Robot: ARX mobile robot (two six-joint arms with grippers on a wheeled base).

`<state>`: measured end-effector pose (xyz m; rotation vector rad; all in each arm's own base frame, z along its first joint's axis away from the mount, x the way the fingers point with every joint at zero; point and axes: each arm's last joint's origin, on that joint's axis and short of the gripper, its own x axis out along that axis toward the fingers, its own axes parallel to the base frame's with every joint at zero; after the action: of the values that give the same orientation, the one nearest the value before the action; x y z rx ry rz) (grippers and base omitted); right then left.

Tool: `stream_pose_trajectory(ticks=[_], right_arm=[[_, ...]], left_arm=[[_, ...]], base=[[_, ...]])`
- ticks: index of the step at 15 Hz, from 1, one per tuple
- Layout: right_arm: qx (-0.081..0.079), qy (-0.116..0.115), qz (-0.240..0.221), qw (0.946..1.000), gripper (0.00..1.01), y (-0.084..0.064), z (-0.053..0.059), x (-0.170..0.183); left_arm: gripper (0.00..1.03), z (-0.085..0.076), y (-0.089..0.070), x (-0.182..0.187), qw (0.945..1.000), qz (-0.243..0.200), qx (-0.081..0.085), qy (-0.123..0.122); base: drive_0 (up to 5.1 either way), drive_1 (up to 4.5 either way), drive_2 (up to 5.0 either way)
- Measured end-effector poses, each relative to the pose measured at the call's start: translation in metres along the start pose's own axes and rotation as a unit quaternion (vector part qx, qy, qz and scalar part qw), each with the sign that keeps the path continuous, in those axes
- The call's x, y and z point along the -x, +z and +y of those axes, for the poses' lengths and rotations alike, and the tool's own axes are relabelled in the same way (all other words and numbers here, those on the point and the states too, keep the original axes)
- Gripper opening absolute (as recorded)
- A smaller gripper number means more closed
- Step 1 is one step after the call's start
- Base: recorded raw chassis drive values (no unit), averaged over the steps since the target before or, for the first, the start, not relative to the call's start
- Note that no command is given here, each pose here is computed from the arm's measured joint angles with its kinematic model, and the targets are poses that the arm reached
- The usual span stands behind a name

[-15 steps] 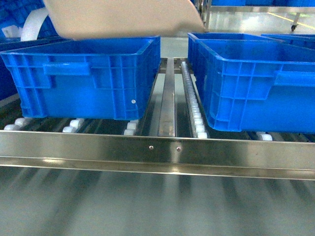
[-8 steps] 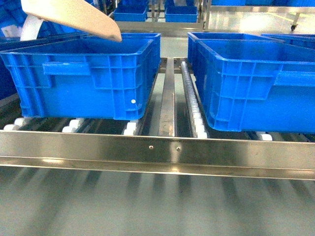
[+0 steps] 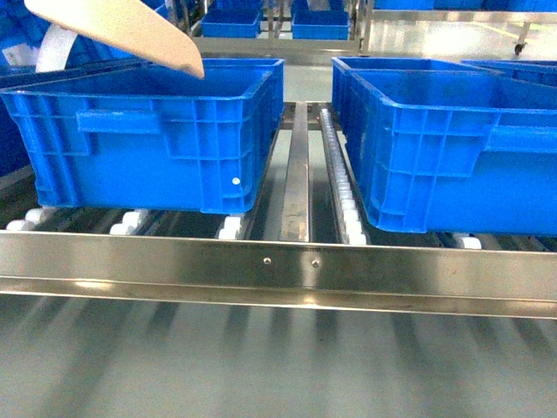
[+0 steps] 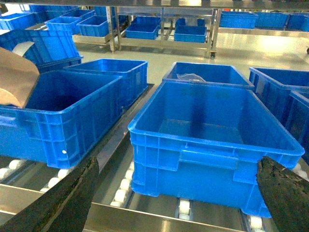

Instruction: Place part in tray to right shelf

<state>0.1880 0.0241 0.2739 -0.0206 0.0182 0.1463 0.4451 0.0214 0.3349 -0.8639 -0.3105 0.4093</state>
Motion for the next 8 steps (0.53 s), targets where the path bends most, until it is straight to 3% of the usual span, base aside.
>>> stream_pose_trajectory(ticks=[1,2,3,4,5,6,7,8], right_arm=[[0.0,0.0,0.0,1.0,0.98,0.0,0.0,0.0],[0.0,0.0,0.0,1.0,0.98,0.0,0.0,0.0],[0.0,0.0,0.0,1.0,0.98,0.0,0.0,0.0],[0.0,0.0,0.0,1.0,0.98,0.0,0.0,0.0],[0.0,0.0,0.0,1.0,0.98,0.0,0.0,0.0],[0.0,0.0,0.0,1.0,0.98,0.0,0.0,0.0],[-0.002,-0.025,-0.01,0.9996,0.92,0.001,0.001,0.001],[-0.003,-0.062,-0.021,0.9978,0.79,-0.006,-0.002,0.008]], left_arm=[[0.12,0.003,0.012,0.015,0.9991,0.014,0.036,-0.018],[0.12,0.004,0.025,0.04,0.995,0.029,0.082,-0.05],[0.12,0.004,0.038,0.071,0.9895,0.043,0.111,-0.082],[0.12,0.002,0.043,0.106,0.9842,0.048,0.118,-0.123],[0.12,0.002,0.044,0.141,0.9819,0.064,0.094,-0.151],[0.12,0.004,0.047,0.161,0.9803,0.115,0.032,-0.158],[0.12,0.018,0.048,0.172,0.9651,0.166,-0.114,-0.167],[0.12,0.041,0.041,0.181,0.9456,0.175,-0.217,-0.168]], base=[[0.0,0.0,0.0],[0.0,0.0,0.0],[0.0,0.0,0.0],[0.0,0.0,0.0],[0.0,0.0,0.0],[0.0,0.0,0.0],[0.0,0.0,0.0],[0.0,0.0,0.0]])
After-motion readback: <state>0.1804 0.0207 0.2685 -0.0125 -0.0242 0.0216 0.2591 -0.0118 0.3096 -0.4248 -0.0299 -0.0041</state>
